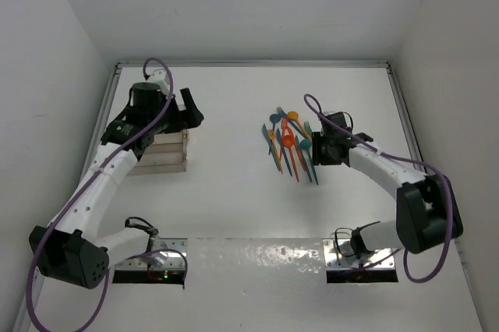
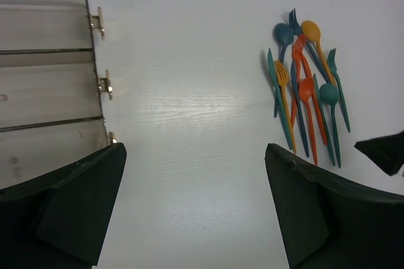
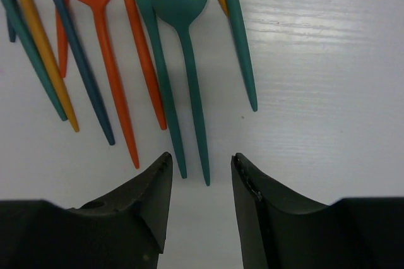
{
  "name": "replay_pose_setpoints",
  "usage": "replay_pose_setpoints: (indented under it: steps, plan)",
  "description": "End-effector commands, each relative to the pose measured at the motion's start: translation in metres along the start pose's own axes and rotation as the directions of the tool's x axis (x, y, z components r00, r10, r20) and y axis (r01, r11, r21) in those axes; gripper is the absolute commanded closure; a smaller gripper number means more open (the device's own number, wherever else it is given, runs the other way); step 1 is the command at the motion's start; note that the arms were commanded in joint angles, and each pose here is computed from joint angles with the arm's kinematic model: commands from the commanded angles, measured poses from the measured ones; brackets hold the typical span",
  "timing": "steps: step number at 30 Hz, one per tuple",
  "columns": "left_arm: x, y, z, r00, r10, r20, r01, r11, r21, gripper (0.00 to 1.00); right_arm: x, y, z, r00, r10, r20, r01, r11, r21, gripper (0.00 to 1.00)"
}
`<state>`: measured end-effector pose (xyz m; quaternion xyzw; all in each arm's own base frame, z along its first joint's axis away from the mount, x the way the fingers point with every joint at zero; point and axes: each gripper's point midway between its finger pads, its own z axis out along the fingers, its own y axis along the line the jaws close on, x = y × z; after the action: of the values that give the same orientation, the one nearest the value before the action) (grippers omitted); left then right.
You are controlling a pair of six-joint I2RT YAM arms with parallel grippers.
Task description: Sort the eating utensils into containers
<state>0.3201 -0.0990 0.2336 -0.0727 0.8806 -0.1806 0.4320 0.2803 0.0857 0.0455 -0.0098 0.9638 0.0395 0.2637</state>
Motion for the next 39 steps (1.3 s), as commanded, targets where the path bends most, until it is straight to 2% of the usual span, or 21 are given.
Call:
replay_pose_setpoints:
  steps: [1, 18, 22, 25, 26, 27, 31, 34, 39]
  plan:
    - [0.012, -0.009, 0.006, 1.0, -0.007, -0.022, 0.007, 1.0, -0.008, 0.1, -0.017, 0.004, 0.012, 0.999, 0.014, 0.043, -0.014, 1.0, 0.009, 0.58]
    - [0.038, -0.013, 0.014, 0.996, -0.025, -0.09, 0.026, 1.0, 0.011, 0.1, -0.002, 0.012, 0.058, 0.996, -0.023, -0.089, 0.022, 1.0, -0.013, 0.65]
    - [0.041, -0.014, 0.015, 0.995, -0.023, -0.097, 0.024, 1.0, 0.015, 0.1, 0.003, 0.015, 0.065, 0.991, -0.041, -0.124, 0.037, 0.999, -0.034, 0.73]
    - [0.043, -0.016, 0.015, 0.994, -0.021, -0.103, 0.024, 0.999, 0.027, 0.11, 0.012, 0.015, 0.07, 0.985, -0.052, -0.162, 0.046, 0.998, -0.042, 0.86]
    - [0.043, -0.017, 0.016, 0.994, -0.023, -0.104, 0.026, 0.999, 0.03, 0.11, 0.012, 0.015, 0.07, 0.985, -0.057, -0.164, 0.05, 0.998, -0.043, 0.95]
    - [0.045, -0.019, 0.016, 0.994, -0.022, -0.111, 0.026, 0.999, 0.041, 0.11, 0.012, 0.013, 0.07, 0.986, -0.058, -0.159, 0.053, 0.998, -0.038, 1.0]
    - [0.049, -0.033, 0.018, 0.993, -0.013, -0.12, 0.026, 0.994, 0.104, 0.11, -0.007, 0.008, 0.059, 0.991, -0.095, -0.089, 0.094, 0.996, -0.007, 1.0]
    - [0.053, -0.052, 0.019, 0.991, -0.015, -0.136, 0.039, 0.985, 0.169, 0.13, -0.036, 0.013, 0.035, 0.991, -0.13, 0.02, 0.131, 0.991, -0.016, 1.0]
    - [0.053, -0.097, 0.018, 0.992, -0.001, -0.124, 0.042, 0.945, 0.325, 0.13, -0.076, 0.048, -0.019, 0.962, -0.194, 0.194, 0.226, 0.961, -0.162, 1.0]
